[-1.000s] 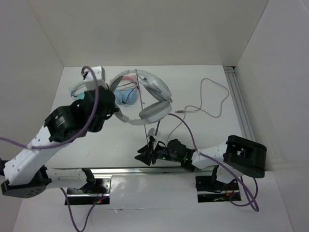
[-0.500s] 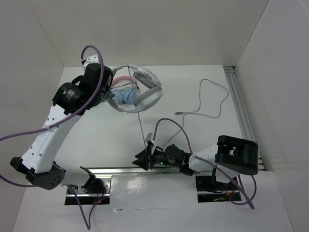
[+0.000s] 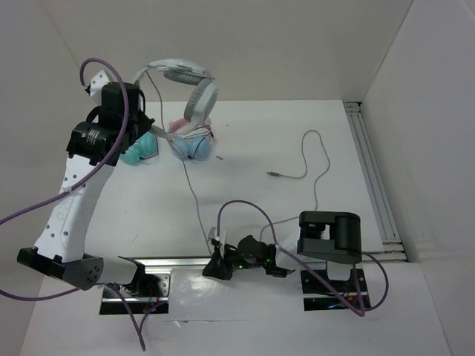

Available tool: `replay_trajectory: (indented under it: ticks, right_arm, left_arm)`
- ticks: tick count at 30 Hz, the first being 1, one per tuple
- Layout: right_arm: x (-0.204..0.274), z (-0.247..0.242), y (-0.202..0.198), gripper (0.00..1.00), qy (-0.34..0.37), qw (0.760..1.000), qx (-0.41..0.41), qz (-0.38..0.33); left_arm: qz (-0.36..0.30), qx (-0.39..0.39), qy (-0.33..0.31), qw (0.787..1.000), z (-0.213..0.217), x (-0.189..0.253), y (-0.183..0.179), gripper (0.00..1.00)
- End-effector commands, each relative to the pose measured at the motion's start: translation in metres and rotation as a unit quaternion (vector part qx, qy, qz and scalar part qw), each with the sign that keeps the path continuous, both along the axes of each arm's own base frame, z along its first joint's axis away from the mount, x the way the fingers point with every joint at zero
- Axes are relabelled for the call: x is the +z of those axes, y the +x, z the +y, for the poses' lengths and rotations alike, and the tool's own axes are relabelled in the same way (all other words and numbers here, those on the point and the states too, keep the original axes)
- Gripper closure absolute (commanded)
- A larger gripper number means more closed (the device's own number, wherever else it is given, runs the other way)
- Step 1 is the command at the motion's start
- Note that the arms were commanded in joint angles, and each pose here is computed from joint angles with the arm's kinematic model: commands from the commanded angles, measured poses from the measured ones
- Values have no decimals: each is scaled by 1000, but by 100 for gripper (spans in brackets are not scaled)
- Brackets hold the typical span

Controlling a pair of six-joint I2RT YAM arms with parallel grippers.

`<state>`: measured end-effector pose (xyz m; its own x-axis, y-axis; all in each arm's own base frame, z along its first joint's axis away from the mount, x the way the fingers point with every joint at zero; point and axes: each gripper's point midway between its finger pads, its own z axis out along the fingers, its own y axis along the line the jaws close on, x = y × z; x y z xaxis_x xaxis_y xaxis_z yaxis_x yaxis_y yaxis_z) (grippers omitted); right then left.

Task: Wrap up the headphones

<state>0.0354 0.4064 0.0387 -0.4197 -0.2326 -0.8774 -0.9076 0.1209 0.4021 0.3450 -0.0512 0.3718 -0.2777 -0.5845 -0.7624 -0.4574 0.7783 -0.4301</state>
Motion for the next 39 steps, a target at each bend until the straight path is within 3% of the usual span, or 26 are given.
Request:
replay_trajectory:
  ticks: [1, 2, 8, 17, 22, 28, 30, 33, 39]
  right_arm:
    - [40, 14, 0, 86, 71, 997, -7, -12]
    - [42, 12, -6, 100, 61, 998, -6, -22]
    - [68, 2, -7, 100, 27, 994, -67, -87]
    - [135, -24, -52, 100, -1, 978, -107, -178]
    - [180, -29, -79, 100, -2, 967, -111, -231]
    - [228, -57, -46, 100, -37, 928, -206, -309]
    - [256, -65, -37, 100, -18, 922, -228, -312]
    - [309, -76, -26, 100, 22, 915, -242, -322]
    - [387, -79, -1, 100, 32, 883, -285, -371]
  left_arm:
    - [-89, 7, -41, 995, 1, 48, 16, 100]
    - [-84, 7, -33, 996, 6, 42, 19, 100]
    - [-50, 35, 4, 998, 36, 9, 22, 100]
    - [0, 54, 16, 998, 75, -30, 26, 100]
    - [56, 57, 71, 994, 79, -64, 27, 100]
    - [120, 25, 81, 989, 75, -111, -10, 100]
    - [100, 9, 91, 991, 65, -108, -20, 100]
    - [124, 4, 123, 985, 66, -127, -32, 100]
    - [149, -54, 151, 976, 41, -147, -33, 100]
